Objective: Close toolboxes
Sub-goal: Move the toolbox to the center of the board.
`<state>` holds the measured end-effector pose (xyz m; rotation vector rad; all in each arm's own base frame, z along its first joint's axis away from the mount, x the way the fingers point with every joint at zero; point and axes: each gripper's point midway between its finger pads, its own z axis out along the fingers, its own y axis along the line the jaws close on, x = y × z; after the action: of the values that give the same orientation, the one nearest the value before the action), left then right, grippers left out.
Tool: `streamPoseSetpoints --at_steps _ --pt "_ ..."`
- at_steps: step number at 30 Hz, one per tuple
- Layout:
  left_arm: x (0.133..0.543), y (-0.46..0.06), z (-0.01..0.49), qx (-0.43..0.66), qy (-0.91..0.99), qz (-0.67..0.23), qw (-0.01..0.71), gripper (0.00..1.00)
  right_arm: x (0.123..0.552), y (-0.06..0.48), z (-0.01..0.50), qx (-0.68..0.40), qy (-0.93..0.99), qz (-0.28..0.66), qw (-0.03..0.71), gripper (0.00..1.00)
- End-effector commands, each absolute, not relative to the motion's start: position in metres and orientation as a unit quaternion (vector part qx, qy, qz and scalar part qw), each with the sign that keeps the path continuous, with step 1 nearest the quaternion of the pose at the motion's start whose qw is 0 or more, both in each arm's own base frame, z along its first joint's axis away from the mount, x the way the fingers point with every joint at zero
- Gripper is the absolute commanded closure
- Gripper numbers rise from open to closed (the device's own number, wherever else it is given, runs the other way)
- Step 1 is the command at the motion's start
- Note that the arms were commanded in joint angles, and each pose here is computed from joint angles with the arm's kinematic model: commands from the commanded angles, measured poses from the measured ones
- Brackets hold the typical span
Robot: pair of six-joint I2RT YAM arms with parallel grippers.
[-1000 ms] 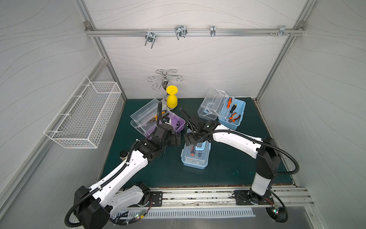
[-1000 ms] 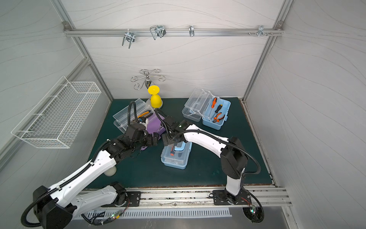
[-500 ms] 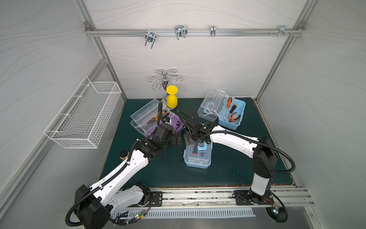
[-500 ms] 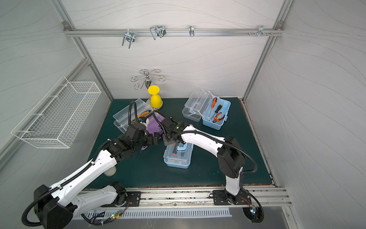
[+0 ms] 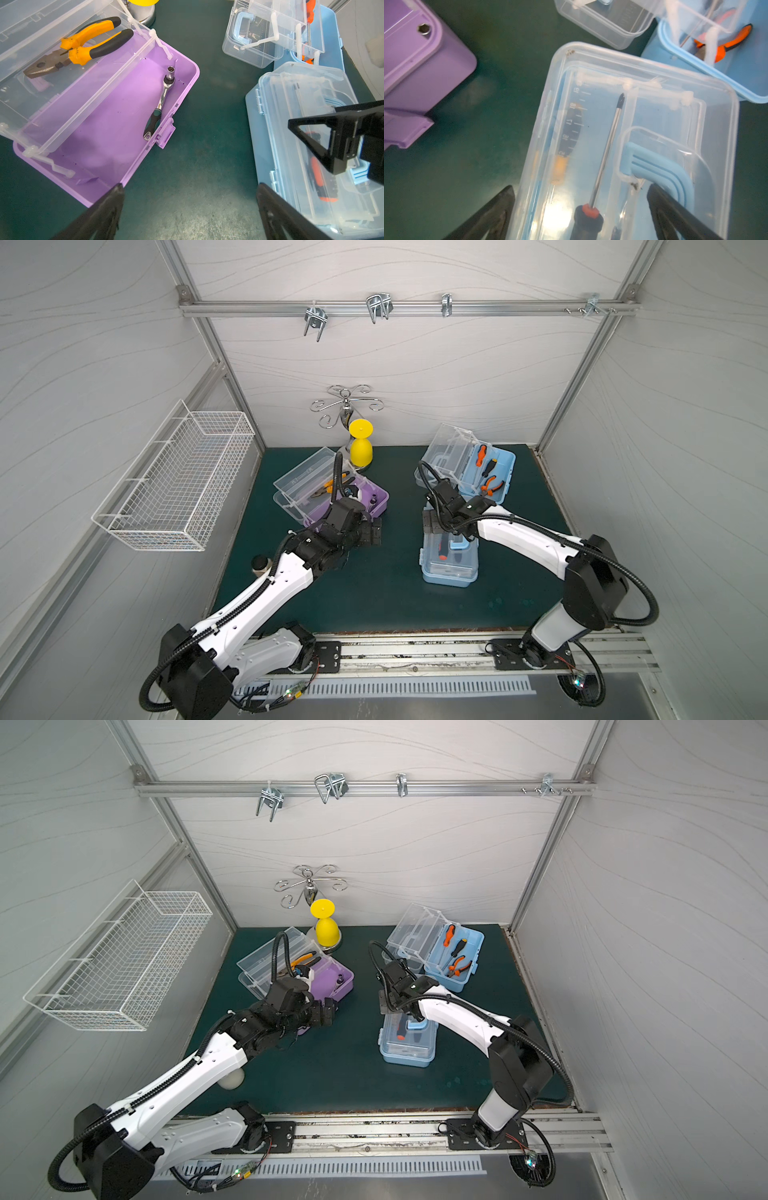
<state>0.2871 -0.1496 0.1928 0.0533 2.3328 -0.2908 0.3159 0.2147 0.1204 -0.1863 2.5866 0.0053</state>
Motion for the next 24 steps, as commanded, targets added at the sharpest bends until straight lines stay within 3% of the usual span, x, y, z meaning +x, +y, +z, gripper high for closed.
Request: streamPoseSetpoints --at_steps 1,12,24 --pt "0.295 -0.154 0.199 0.01 0.909 -0.128 0.397 0.01 0.242 0.125 0.045 -0.055 0.988 -0.125 0.073 0.01" --pt "0.297 -0.159 0.195 0.014 0.911 -0.132 0.391 0.01 0.241 0.064 0.051 0.04 0.989 -0.118 0.077 0.01" --pt "0.297 -0.16 0.192 0.018 0.912 -0.135 0.388 0.01 0.271 0.001 0.061 0.143 0.98 -0.101 0.099 0.01"
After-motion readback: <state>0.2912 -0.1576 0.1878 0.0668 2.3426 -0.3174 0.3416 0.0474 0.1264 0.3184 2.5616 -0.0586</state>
